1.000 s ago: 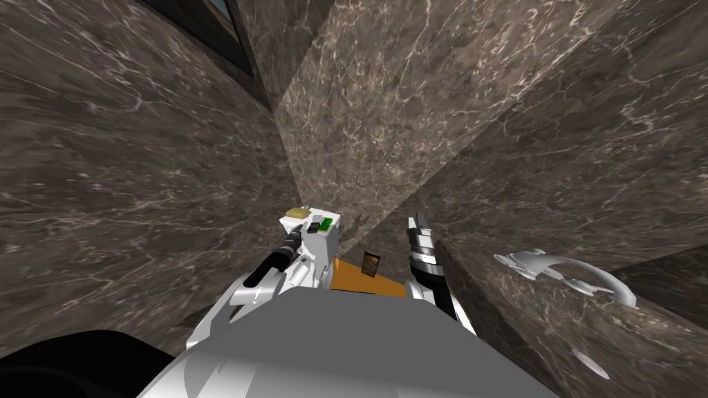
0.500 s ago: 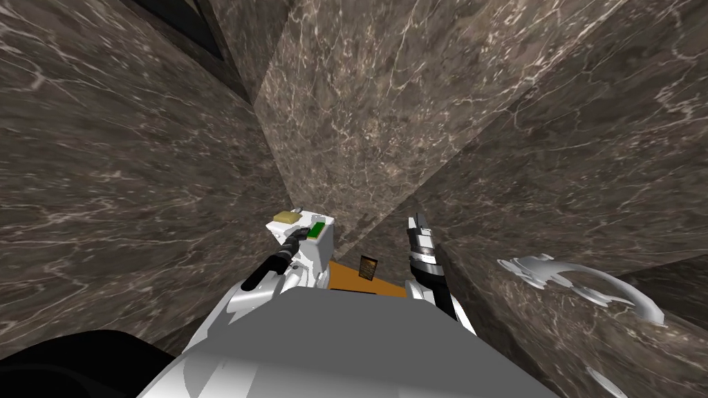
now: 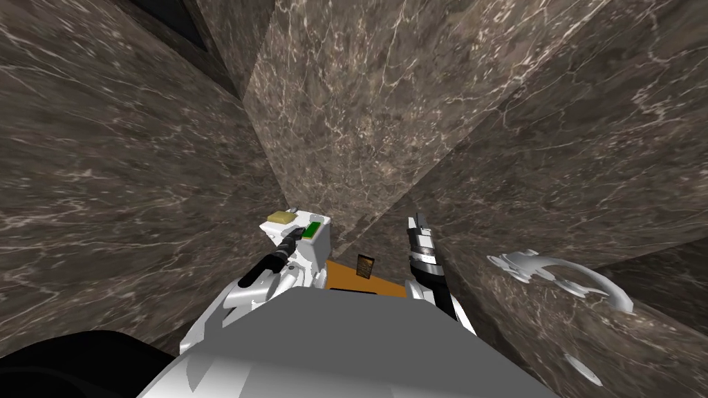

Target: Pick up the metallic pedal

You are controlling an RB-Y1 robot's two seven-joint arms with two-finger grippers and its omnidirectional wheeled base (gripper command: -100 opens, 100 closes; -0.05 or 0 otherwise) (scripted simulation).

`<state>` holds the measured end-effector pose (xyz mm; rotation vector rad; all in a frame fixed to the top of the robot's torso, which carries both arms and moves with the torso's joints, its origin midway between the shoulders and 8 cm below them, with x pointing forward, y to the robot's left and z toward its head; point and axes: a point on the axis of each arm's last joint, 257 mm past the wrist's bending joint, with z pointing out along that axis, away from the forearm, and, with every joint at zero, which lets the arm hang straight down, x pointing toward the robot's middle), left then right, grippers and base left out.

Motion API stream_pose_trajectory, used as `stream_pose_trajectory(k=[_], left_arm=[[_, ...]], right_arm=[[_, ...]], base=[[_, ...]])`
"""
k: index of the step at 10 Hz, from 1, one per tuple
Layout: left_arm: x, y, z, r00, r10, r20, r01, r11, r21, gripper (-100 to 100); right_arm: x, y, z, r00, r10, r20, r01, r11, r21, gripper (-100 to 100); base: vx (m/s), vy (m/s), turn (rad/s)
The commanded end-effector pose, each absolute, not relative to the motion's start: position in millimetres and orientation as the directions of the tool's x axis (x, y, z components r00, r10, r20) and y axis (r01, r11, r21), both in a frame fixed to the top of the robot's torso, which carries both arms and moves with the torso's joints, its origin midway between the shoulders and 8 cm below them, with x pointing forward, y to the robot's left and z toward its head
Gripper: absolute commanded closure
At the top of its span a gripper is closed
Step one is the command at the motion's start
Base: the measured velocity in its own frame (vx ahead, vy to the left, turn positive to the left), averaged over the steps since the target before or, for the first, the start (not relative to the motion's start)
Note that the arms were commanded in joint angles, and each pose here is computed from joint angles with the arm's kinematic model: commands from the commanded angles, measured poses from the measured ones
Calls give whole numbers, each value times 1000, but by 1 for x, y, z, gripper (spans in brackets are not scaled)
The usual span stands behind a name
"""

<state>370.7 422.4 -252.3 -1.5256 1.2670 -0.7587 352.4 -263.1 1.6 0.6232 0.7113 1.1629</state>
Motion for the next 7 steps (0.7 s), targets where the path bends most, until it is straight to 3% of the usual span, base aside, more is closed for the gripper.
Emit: stream_pose_trajectory(k=[1, 7], left_arm=[[371, 443, -256, 273, -956, -108, -350, 6, -937, -100], [378, 522, -246, 319, -942, -105, -333, -7, -943, -100]], right_arm=[[352, -263, 2, 232, 957, -174, -591, 281, 756, 0], [352, -263, 2, 232, 957, -174, -591, 281, 756, 0]], base=[[-28, -107, -88], [-16, -93, -60]])
